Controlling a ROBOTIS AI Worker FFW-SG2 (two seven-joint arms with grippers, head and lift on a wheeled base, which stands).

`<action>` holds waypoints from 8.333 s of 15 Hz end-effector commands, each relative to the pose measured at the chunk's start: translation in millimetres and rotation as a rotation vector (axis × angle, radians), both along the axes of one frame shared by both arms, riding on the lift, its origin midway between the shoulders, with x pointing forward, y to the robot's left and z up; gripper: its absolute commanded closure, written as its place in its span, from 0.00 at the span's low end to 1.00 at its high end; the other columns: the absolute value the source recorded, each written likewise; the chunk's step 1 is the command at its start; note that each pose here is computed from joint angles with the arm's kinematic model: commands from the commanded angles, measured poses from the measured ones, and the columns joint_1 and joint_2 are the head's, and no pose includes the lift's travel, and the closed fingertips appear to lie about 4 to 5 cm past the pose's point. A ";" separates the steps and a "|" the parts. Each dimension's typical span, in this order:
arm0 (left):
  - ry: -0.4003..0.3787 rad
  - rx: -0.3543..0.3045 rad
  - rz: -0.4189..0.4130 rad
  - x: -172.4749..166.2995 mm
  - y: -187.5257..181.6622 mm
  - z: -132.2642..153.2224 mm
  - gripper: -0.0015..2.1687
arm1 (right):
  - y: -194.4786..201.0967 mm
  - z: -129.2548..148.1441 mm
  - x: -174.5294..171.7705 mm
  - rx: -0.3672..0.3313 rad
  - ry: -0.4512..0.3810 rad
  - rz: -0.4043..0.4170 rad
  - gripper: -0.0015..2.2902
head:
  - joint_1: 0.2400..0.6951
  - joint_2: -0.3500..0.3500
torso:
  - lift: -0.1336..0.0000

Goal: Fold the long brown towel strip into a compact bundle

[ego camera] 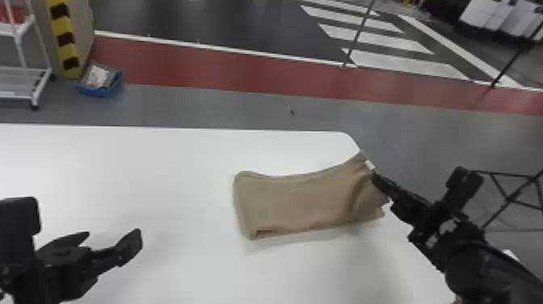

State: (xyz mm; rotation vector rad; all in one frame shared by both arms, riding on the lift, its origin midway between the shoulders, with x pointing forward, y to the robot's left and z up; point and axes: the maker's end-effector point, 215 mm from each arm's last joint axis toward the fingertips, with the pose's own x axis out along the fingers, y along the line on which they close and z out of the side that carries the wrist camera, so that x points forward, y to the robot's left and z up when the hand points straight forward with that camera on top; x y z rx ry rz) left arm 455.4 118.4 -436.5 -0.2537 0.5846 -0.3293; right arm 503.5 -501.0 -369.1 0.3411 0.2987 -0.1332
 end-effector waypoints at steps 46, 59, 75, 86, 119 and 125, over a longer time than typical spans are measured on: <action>0.003 -0.044 -0.241 -15.0 -265.0 -4.2 0.24 | 15.2 29.4 -167.6 0.015 -0.106 0.123 0.08 | 1.00 0.00 | 0.07; -0.010 0.008 -0.251 -13.2 -260.7 -2.0 0.79 | 15.6 35.7 -165.8 0.000 -0.129 0.127 0.08 | 1.00 0.00 | 0.07; -0.103 0.076 0.047 55.3 -79.7 33.2 0.79 | 36.4 37.2 -150.4 -0.028 -0.140 0.163 0.08 | 1.00 0.00 | 0.07; 0.027 0.096 0.054 -29.4 -12.9 3.3 0.79 | 83.4 29.1 -130.2 -0.064 -0.117 0.232 0.08 | 1.00 0.00 | 0.07; -0.125 0.212 -0.085 14.9 -46.3 -0.4 0.88 | 193.2 -63.9 12.8 0.005 0.346 0.228 0.15 | 1.00 0.09 | 0.07; -0.127 0.215 -0.090 13.5 -48.9 1.1 0.88 | 212.2 -73.9 12.6 0.030 0.384 0.270 0.20 | 1.00 0.14 | 0.07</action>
